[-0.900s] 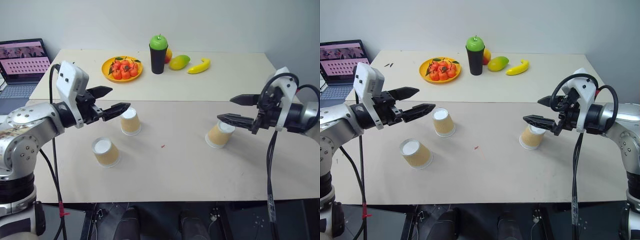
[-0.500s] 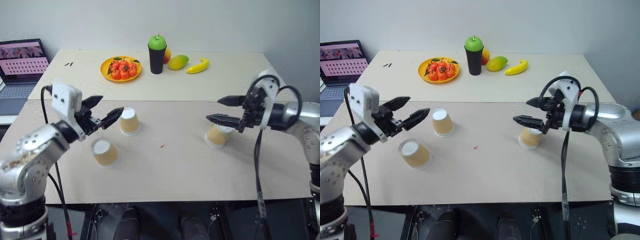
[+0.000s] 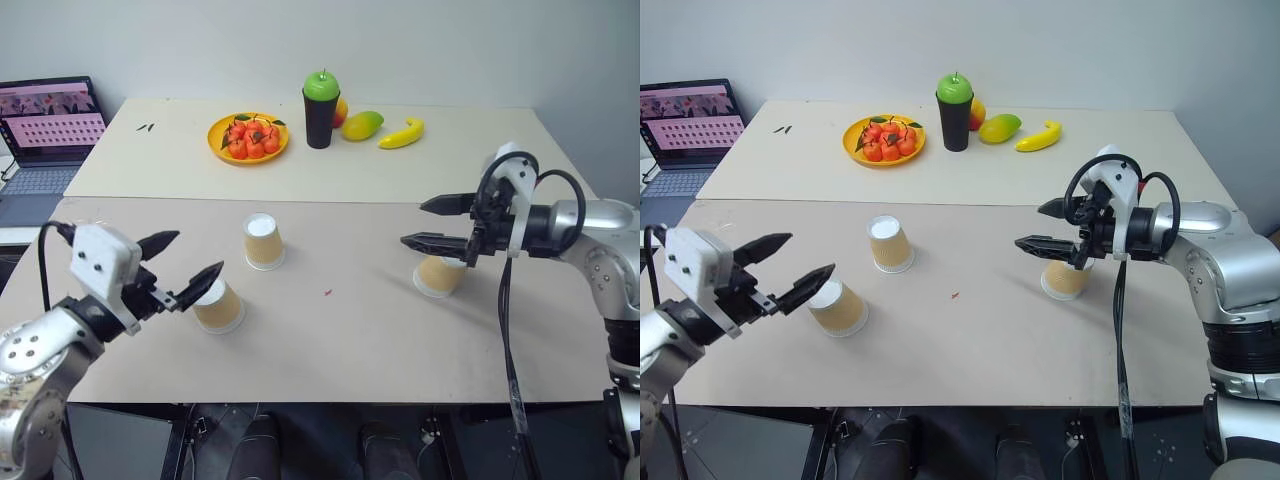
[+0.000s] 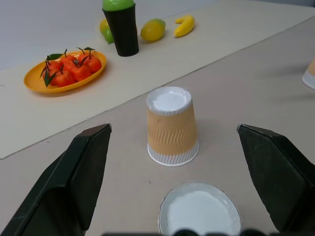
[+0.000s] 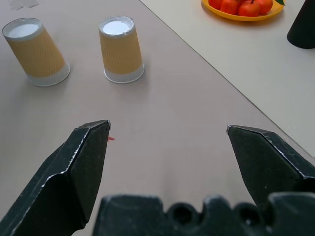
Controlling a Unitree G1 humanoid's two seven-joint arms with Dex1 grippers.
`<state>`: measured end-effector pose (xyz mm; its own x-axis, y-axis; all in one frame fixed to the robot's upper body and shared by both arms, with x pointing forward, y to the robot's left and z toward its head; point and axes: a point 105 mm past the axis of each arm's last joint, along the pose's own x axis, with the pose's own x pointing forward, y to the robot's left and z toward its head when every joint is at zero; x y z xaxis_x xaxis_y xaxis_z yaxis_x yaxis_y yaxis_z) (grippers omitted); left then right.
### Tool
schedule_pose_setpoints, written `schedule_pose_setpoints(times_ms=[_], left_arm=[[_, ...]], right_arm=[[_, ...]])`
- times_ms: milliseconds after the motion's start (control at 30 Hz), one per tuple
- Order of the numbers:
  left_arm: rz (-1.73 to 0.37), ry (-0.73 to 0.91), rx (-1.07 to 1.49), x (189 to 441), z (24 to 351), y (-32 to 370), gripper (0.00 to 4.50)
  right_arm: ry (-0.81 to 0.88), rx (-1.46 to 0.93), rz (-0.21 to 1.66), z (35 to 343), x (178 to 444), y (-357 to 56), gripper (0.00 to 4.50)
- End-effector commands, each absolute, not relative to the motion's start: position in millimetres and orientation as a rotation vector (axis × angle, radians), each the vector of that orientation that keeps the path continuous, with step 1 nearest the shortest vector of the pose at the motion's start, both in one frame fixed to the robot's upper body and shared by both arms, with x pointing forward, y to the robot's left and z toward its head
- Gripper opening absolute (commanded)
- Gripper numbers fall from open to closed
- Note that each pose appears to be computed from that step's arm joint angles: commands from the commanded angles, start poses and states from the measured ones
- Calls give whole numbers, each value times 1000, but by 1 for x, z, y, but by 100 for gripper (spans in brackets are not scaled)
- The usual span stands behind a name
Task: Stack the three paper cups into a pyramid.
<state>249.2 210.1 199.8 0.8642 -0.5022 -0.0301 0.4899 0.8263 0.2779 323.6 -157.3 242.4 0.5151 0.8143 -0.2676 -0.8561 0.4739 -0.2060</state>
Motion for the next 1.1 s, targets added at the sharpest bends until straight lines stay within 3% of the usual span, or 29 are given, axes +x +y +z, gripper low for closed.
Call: schedule_pose_setpoints(times_ms=[33, 267, 500, 1100], left_arm=[[-520, -76, 289, 246, 196, 210, 438], [-525, 2, 210, 240, 153, 209, 438], [-512, 10, 173, 243, 135, 207, 438], [-544, -70, 119, 268, 142, 177, 438]], right_arm=[[96, -362, 1025, 262, 319, -160, 450], [99, -281, 1173, 286, 296, -148, 450], [104, -281, 1204, 298, 287, -147, 450], [134, -273, 1244, 300, 274, -145, 450]])
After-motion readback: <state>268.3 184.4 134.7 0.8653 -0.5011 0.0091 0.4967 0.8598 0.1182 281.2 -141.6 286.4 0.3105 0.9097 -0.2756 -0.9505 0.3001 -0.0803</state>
